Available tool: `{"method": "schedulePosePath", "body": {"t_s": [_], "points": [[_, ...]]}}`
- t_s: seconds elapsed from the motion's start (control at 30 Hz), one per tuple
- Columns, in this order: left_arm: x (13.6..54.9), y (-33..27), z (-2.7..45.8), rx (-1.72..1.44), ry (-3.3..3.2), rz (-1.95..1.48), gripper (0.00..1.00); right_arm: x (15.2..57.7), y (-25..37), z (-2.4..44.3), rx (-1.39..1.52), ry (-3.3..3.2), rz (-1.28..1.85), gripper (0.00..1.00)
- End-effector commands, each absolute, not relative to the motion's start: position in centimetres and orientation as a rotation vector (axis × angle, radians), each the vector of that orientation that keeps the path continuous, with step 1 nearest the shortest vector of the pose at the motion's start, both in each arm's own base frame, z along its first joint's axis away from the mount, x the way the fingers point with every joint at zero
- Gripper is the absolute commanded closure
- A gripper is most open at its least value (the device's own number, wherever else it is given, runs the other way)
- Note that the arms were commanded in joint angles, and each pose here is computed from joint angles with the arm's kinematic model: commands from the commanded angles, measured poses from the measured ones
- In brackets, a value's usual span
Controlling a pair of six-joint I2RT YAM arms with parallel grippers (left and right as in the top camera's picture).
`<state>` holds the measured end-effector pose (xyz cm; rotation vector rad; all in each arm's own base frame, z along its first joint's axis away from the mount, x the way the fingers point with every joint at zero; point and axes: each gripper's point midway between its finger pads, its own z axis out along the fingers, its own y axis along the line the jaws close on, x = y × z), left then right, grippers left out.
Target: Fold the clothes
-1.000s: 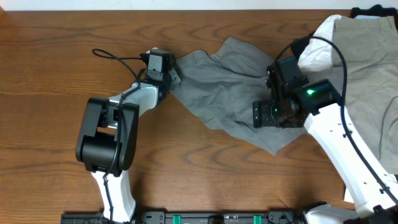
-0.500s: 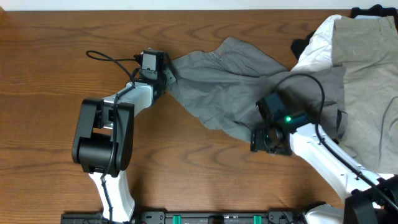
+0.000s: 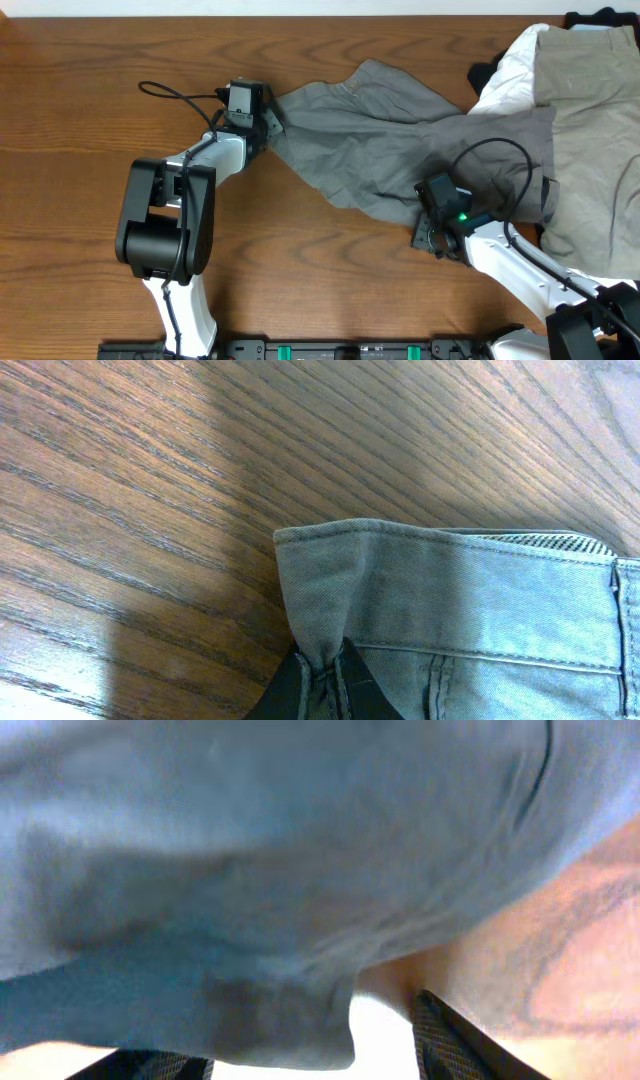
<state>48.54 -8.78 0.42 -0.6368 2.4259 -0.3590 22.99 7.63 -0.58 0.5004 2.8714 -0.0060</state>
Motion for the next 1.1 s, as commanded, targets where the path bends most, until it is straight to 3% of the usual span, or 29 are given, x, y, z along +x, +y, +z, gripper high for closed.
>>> {"method": "schedulePosePath", "body": {"t_s": [0.0, 0.07, 0.23, 0.37, 0.57, 0.9, 1.07], "points": [[47.9, -8.0, 0.2, -0.658, 2.438, -0.332, 0.94, 22.9, 7.0, -1.4, 0.533, 2.844, -0.057, 0.39], [47.8, -8.0, 0.1, -0.659, 2.443, -0.329, 0.94, 23.3, 7.2, -1.3, 0.531, 2.826, -0.039, 0.42], [47.7, -8.0, 0.0, -0.656, 2.450, -0.324, 0.94, 24.1, 7.5, -1.1, 0.525, 2.797, -0.011, 0.79], [47.7, -7.5, 0.9, -0.619, 2.448, -0.309, 0.94, 25.1, 7.8, -0.4, 0.514, 2.766, 0.012, 0.99], [47.1, -4.3, 6.0, -0.572, 2.406, -0.219, 0.94, 28.1, 7.6, 4.8, 0.394, 2.692, 0.043, 0.99], [42.9, 1.1, 20.2, -0.606, 2.178, -0.160, 0.94, 32.8, 4.3, 20.1, 0.276, 2.505, 0.058, 0.99], [40.5, 1.6, 25.4, -0.573, 2.075, -0.153, 0.94, 33.3, 3.5, 25.6, 0.211, 2.450, 0.119, 0.99]]}}
